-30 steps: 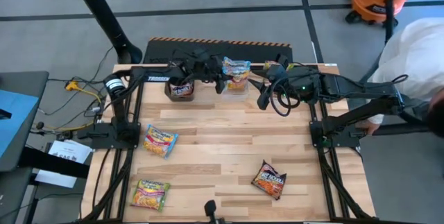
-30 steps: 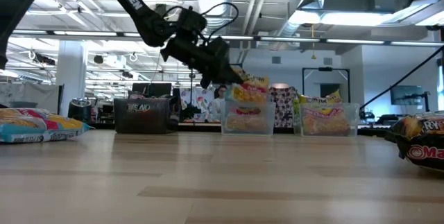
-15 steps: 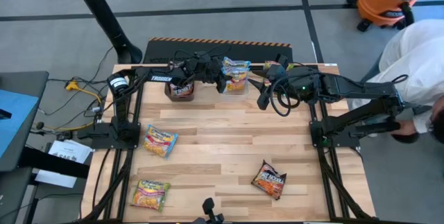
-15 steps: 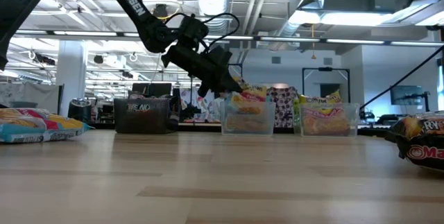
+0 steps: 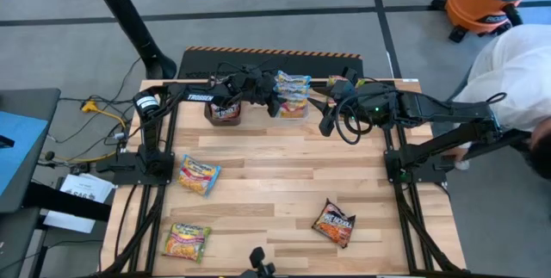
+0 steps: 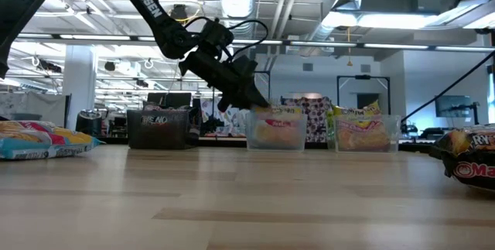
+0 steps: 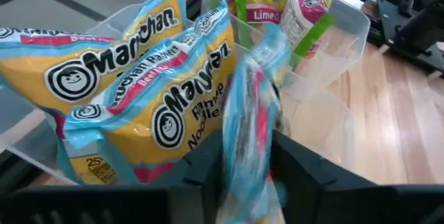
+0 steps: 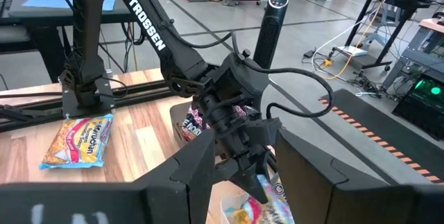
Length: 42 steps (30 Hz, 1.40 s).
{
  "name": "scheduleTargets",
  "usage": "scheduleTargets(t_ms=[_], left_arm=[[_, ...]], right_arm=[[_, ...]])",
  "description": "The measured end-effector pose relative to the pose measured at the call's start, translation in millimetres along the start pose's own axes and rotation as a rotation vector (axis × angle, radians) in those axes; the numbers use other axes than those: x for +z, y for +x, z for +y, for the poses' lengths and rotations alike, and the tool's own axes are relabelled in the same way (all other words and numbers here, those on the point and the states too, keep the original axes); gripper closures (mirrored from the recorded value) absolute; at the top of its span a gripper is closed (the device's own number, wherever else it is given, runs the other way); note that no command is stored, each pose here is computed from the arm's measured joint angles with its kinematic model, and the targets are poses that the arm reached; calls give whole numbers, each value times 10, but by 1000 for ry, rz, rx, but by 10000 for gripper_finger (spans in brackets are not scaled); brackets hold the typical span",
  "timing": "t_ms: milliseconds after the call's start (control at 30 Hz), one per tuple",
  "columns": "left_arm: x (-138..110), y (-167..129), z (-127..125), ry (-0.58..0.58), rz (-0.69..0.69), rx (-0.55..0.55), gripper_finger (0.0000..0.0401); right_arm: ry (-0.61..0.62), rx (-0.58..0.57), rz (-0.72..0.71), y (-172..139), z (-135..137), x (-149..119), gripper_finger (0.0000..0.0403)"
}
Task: Sort Maruchan noodles
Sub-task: Put the right blue noodle pack into the left transparent bin, then put the black noodle pack into the black bin
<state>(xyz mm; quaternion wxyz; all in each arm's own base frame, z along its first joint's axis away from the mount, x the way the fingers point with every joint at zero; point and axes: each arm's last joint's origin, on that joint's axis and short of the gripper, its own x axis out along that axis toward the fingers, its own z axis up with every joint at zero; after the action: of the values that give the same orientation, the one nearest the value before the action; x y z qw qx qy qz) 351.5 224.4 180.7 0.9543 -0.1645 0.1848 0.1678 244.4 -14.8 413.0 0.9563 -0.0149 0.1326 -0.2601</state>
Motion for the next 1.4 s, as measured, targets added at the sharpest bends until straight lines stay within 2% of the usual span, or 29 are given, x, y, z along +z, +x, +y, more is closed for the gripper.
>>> scheduleTargets(t_ms=[167,333,567,800,1067,1233,1400], left_arm=[[5,-5,17,-34,-4,14,258],[69,-24,83,-86,-4,1,239],[381,-97,253,-100,59,-5,238],[779,-280,337,-42,215,38,237],[1096,-587,229,36,367,38,237],[1129,-855,107,81,454,13,243],[1165,-1149,-61,80,522,-3,253]], right_arm=[[-1,0,0,1,0,-1,228],[-2,0,1,1,0,-1,228],[-12,0,19,1,0,-21,228],[-24,0,40,0,0,-44,228],[-30,16,41,-17,34,-47,228],[-35,21,46,-23,45,-54,228],[-35,21,46,-23,45,-54,228]])
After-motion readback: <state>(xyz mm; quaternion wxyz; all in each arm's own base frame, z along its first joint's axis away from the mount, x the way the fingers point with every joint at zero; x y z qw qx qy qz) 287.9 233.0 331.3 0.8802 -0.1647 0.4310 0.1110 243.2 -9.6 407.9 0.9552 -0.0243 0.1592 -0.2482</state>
